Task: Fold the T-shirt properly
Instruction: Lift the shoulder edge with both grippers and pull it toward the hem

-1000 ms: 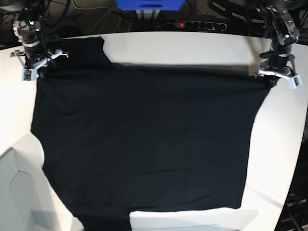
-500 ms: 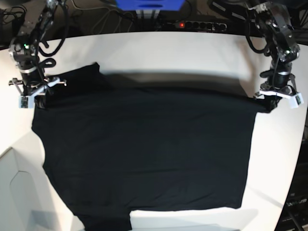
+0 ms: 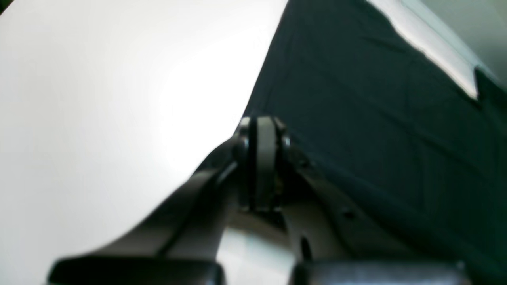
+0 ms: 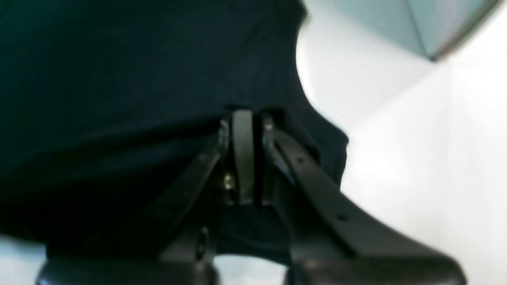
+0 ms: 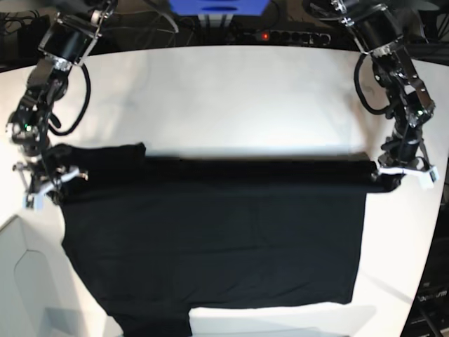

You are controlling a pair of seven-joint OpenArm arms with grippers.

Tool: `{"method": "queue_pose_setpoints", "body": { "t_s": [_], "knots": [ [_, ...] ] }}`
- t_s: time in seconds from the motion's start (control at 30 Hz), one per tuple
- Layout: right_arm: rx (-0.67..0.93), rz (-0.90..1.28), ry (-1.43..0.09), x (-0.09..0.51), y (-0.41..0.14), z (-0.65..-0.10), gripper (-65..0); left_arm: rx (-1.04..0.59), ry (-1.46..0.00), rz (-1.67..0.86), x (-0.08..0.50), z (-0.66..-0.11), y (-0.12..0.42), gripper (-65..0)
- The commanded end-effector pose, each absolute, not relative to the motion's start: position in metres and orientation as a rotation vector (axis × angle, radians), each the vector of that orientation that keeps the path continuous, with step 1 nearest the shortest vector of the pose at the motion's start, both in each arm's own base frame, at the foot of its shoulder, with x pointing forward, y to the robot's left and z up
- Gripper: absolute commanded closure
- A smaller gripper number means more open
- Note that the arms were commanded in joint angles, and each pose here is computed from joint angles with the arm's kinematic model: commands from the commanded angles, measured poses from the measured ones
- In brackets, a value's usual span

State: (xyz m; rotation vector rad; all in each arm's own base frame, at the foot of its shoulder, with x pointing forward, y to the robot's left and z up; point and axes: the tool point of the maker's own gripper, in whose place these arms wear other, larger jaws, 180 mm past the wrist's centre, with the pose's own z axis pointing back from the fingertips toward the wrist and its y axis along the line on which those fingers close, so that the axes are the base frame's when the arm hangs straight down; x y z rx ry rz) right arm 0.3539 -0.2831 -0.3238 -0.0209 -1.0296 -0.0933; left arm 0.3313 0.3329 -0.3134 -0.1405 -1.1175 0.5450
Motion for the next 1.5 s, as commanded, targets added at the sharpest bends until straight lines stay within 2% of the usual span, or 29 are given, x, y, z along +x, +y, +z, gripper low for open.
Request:
{"method": "queue_pose_setpoints", "body": {
  "t_s": [0.0, 0.27, 0.53, 0.73, 1.0, 1.4, 1.47],
  "knots": [
    [-0.036, -0.09, -1.105, 0.368, -0.291, -0.301, 0.0, -0.133, -1.182, 0.524, 0.344, -0.293, 0.338, -0.1],
    [0.029, -0.115, -1.108, 0.411, -0.291, -0.299, 0.0, -0.175, -1.15, 0.449, 0.376, -0.297, 0.319, -0.1],
    [0.08, -0.053, -1.1, 0.441, -0.271, -0.31, 0.0, -0.18, -1.145, 0.477, 0.39, -0.297, 0.33, -0.1],
    [0.1, -0.028, -1.084, 0.452, -0.264, -0.322, 0.0, -0.18, -1.17, 0.472, 0.4, -0.285, 0.332, -0.1],
    [0.103, -0.033, -1.099, 0.454, -0.264, -0.323, 0.0, -0.067, -1.141, 0.341, 0.412, -0.289, 0.317, -0.1],
    [0.125, -0.061, -1.08, 0.465, -0.264, -0.327, 0.0, -0.058, -1.154, 0.322, 0.418, -0.282, 0.317, -0.2],
    [0.125, -0.06, -1.077, 0.464, -0.264, -0.327, 0.0, -0.059, -1.144, 0.325, 0.417, -0.283, 0.316, -3.6]
  ]
}}
